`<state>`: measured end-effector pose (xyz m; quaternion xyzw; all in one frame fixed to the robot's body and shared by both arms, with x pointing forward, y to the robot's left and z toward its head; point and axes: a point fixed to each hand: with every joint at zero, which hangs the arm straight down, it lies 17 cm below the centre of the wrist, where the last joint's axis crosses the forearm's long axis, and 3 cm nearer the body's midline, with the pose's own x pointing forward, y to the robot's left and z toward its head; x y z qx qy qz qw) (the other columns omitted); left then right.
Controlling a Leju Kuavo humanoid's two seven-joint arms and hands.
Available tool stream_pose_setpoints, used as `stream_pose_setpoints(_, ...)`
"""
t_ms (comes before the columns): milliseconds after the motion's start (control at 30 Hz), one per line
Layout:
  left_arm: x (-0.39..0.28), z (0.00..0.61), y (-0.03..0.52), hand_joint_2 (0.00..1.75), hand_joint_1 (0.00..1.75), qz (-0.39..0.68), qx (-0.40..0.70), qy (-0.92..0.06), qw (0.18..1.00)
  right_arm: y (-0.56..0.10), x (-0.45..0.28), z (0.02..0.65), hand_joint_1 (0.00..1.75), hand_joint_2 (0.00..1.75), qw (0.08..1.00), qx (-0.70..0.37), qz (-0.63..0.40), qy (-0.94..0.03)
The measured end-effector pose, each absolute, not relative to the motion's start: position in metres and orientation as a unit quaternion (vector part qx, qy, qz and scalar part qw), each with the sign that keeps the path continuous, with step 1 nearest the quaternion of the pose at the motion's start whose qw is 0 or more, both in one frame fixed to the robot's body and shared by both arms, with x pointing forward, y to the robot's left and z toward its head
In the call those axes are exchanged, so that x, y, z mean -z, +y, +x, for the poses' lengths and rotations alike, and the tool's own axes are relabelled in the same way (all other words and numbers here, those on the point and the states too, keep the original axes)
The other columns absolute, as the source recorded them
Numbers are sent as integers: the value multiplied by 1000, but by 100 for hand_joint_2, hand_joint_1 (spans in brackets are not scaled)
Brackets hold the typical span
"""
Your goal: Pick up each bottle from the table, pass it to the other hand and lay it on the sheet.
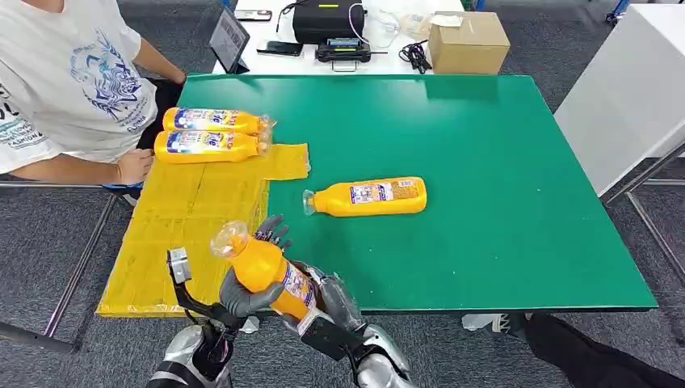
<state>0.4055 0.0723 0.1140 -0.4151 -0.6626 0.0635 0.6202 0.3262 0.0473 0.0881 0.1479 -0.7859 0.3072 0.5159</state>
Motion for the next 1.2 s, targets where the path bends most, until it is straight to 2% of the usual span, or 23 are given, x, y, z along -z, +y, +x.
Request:
stream_pose_setpoints(333,-109,402,69,175,0,-407,-40,-665,625,45,-87,328,175,175,519,-304,148,-785)
stream_pose_setpoints(367,-109,402,69,175,96,-407,-40,-665,625,45,-87,328,175,175,519,-305,147,-785)
stream_pose_setpoints(400,-109,401,69,175,175,-406,-39,-666,625,45,-87,328,175,175,519,-305,147,-785)
stream_pose_setpoints(867,-108,406,72,175,175,-364,-22,-686,630,41,-91,335,173,175,518,-299,137,-790)
stream_pose_setpoints(900,-109,407,72,175,175,-362,-22,-687,629,41,-92,335,161,175,517,-299,137,-790)
stream_pose_setpoints(967,-111,408,73,175,175,-361,-22,-689,628,41,-93,336,63,175,516,-300,135,-791)
stream_pose_setpoints(1200,-117,411,76,175,175,-354,-21,-697,624,41,-97,340,63,175,515,-298,126,-794)
